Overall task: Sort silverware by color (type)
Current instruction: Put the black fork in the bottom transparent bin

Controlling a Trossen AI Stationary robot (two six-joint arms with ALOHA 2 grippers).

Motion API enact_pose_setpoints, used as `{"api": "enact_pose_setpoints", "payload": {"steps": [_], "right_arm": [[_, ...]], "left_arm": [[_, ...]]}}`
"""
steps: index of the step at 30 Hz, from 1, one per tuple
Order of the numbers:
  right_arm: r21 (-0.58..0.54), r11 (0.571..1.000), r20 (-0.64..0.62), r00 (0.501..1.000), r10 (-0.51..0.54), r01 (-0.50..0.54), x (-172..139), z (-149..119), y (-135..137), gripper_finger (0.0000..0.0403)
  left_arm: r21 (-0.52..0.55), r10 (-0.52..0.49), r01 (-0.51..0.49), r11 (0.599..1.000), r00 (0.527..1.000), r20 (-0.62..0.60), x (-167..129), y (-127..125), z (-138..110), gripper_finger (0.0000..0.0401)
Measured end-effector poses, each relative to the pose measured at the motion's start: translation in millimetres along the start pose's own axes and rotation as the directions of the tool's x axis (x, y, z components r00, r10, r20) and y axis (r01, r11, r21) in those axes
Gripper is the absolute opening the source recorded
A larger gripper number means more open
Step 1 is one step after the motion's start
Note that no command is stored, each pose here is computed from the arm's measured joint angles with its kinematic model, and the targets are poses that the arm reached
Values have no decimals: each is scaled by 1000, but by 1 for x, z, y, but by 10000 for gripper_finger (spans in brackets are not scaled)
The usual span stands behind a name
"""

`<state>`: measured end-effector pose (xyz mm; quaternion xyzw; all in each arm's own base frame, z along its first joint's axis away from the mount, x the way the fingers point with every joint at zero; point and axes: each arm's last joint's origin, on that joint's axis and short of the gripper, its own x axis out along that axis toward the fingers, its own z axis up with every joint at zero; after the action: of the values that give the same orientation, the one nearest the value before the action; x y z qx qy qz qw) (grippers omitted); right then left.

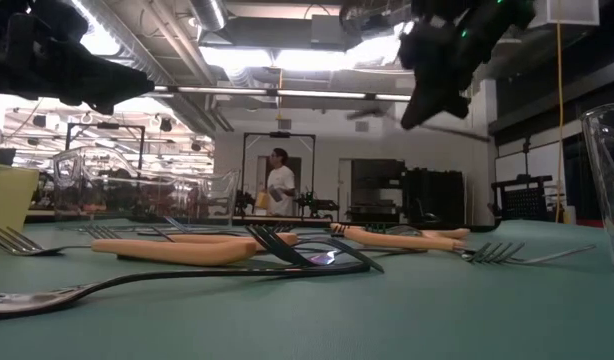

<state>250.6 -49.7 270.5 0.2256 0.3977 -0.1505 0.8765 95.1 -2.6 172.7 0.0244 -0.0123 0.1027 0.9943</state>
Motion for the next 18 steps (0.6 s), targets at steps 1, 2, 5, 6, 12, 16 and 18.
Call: {"api": "enact_pose_setpoints", "payload": {"steps": [1,2,5,6,12,16,18], "right_arm": [[-5,1000,3,1000,18,-18,-3,-2,6,1],[-9,999,5,999,35,-35,-6,-4,11,1],[-24,996,10,996,88,-87,-14,-11,26,1],[-24,994,8,995,104,-104,-17,-14,31,1],[-16,980,-20,980,199,-199,-35,-33,57,0],[14,970,-62,968,242,-242,-46,-48,72,0],[42,968,-84,965,250,-247,-51,-57,79,0]], "left_arm": [[0,0,0,1000,1000,0,0,0,0,133],[0,0,0,1000,1000,0,0,0,0,133],[0,0,0,1000,1000,0,0,0,0,133],[0,0,0,1000,1000,0,0,0,0,133],[0,0,0,1000,1000,0,0,0,0,133],[0,0,0,1000,1000,0,0,0,0,133],[0,0,0,1000,1000,0,0,0,0,133]]}}
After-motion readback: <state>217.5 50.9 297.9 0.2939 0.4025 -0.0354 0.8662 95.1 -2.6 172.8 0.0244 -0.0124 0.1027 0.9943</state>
